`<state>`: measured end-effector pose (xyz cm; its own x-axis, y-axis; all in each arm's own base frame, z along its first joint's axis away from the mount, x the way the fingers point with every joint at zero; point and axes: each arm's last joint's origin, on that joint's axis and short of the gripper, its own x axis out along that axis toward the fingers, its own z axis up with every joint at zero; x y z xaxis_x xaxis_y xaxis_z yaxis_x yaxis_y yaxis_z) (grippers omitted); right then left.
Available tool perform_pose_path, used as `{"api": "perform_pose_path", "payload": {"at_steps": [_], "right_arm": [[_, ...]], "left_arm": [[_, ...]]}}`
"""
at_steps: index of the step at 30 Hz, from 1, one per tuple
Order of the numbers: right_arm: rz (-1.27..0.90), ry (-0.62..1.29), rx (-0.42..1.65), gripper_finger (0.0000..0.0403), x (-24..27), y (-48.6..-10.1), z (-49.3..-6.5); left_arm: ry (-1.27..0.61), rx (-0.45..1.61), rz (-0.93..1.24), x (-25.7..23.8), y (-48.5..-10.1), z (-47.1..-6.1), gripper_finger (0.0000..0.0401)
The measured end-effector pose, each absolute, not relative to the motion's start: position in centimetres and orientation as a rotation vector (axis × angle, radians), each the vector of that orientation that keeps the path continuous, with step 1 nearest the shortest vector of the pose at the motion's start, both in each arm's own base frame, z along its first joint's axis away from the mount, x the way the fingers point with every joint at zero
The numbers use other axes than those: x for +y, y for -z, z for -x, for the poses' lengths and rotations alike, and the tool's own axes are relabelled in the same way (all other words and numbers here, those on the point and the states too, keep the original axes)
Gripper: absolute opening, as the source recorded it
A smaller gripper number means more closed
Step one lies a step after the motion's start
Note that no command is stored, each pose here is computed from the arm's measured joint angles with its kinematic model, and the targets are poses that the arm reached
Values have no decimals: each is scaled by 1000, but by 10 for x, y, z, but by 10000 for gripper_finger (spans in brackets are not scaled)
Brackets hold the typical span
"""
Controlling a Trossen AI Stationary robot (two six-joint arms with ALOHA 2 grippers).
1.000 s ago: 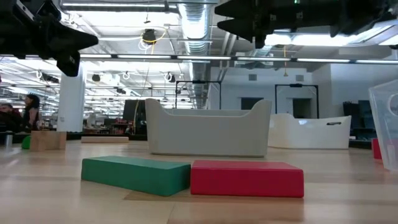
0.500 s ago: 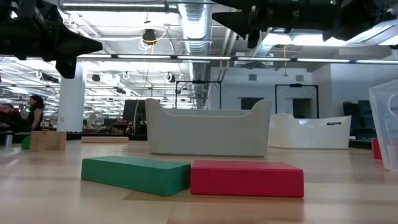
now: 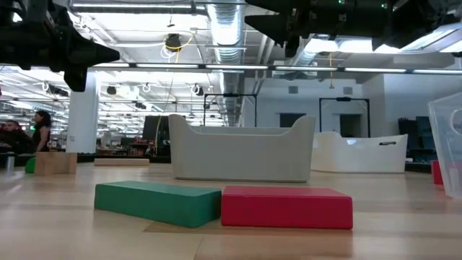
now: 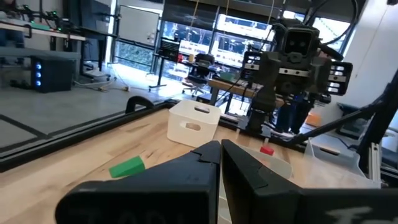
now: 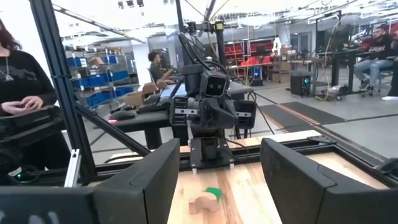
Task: Sort & place blocks by color
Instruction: Put the middle green block into the gray bin
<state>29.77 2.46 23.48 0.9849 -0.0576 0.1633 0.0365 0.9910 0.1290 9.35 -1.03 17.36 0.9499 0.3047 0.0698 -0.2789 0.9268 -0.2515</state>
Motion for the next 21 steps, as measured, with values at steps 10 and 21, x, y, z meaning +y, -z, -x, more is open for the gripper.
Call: {"api": "perform_pose_path", "payload": {"at_steps": [10, 21], "right_arm": [[-183, 9, -137, 245, 36, -232, -297], [-160, 38, -133, 245, 37, -232, -297]], "left_arm": [[-434, -140, 164, -7, -178, -92, 0], [-292, -151, 173, -10, -179, -93, 0]]}}
